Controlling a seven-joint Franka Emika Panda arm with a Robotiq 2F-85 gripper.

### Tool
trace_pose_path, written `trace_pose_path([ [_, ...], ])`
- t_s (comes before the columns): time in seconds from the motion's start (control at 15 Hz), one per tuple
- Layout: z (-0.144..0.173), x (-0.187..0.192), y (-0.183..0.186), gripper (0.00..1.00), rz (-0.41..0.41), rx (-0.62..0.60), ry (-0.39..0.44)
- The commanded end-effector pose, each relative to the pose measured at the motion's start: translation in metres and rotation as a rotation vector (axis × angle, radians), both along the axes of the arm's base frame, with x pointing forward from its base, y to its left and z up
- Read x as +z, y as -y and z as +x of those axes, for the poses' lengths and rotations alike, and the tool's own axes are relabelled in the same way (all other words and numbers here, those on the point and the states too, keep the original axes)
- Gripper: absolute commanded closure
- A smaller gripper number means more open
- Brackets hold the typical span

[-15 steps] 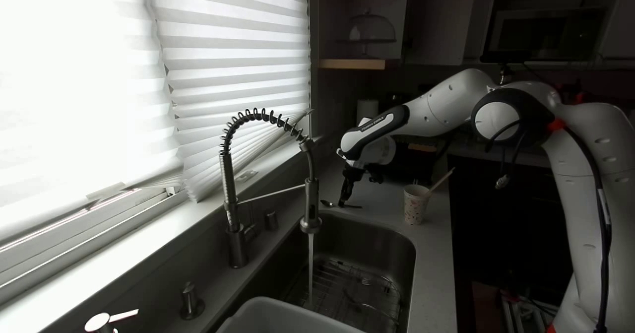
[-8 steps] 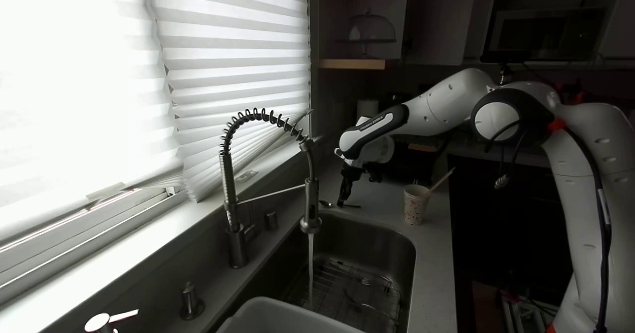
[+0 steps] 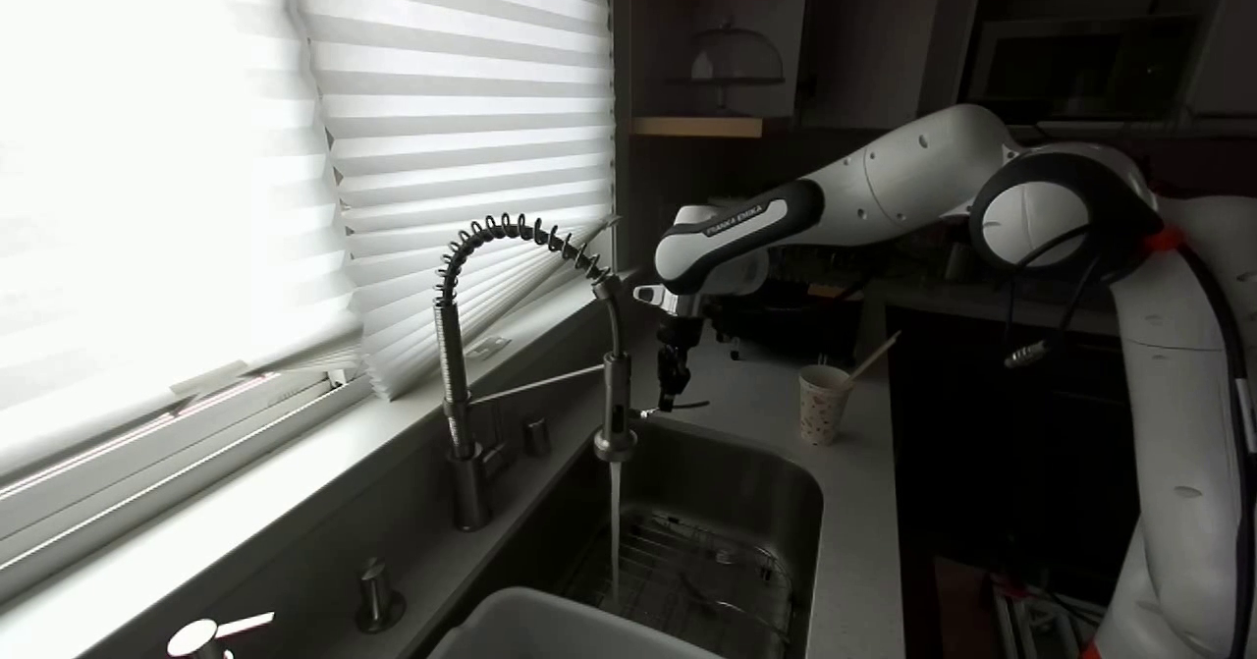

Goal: Open the tap and rinse the spoon

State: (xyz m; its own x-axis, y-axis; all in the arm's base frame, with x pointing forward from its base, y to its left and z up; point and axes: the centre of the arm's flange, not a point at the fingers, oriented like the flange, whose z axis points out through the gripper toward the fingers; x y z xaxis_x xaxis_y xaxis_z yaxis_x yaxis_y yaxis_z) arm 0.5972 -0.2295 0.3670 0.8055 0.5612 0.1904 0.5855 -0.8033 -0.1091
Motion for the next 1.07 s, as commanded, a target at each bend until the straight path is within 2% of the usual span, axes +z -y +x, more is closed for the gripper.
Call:
trace_pose_path([
  [0.0,-0.001,0.004,-0.046,0.98,-0.014,0.187,-0.047],
  [0.4,0.011,0.001,-0.128,0.98,-0.038,0.466,-0.083],
  [0.6,0.015,-0.001,-0.162,0.98,-0.046,0.587,-0.071],
  [0.8,0.014,-0.002,-0.183,0.98,-0.034,0.68,-0.058],
  [1.0,0.01,0.0,-0.188,0.98,-0.024,0.749,-0.046],
])
